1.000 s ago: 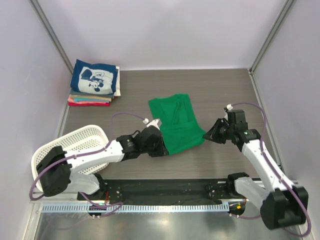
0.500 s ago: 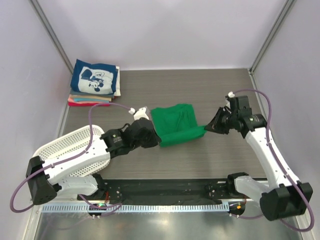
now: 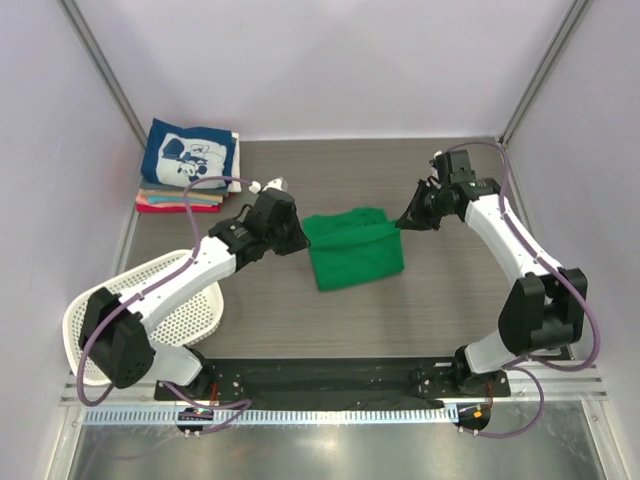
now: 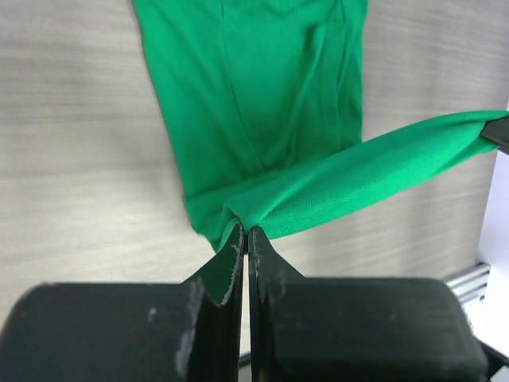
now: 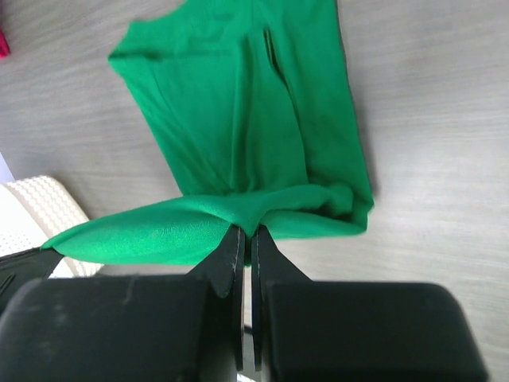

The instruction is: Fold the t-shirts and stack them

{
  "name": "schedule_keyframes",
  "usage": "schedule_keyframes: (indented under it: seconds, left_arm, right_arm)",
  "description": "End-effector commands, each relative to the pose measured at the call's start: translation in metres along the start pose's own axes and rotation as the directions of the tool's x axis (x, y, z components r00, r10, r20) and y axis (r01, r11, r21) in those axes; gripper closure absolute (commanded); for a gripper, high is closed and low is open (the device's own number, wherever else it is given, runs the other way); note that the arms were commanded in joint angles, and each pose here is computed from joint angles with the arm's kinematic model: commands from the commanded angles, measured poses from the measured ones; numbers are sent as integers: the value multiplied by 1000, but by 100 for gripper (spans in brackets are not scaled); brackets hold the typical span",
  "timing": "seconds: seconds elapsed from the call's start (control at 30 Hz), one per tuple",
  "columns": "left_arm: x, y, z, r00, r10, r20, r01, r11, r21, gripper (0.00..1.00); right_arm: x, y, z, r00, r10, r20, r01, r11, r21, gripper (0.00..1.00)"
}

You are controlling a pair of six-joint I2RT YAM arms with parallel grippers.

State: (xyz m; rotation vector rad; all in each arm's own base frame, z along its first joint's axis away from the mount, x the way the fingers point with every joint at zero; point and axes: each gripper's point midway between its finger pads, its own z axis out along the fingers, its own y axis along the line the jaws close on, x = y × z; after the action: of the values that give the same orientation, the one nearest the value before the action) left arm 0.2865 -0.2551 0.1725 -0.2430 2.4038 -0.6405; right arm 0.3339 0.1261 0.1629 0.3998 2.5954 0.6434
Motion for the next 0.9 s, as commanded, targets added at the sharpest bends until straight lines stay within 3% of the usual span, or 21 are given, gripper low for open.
schedule_keyframes:
  seconds: [0.0, 0.3, 0.8, 0.87]
  left_arm:
    - [-25, 7, 8, 999, 43, 17, -43, 999, -17, 100]
    - [-58, 12, 45, 1000, 18, -10, -18, 1000, -5, 100]
    - [-77, 51, 116, 995, -46, -94, 40, 997, -64, 100]
    - [-91, 51, 120, 996, -49, -80, 45, 998, -54, 91]
  right_arm:
    - [-49, 10, -3, 990, -46, 137, 44, 999, 13, 99]
    - [-88, 18, 39, 991, -36, 129, 34, 999, 24, 99]
    - [-130, 24, 109, 996, -21, 91, 21, 1000, -2, 99]
    - [-143, 28, 119, 996, -19, 91, 22, 999, -30, 78]
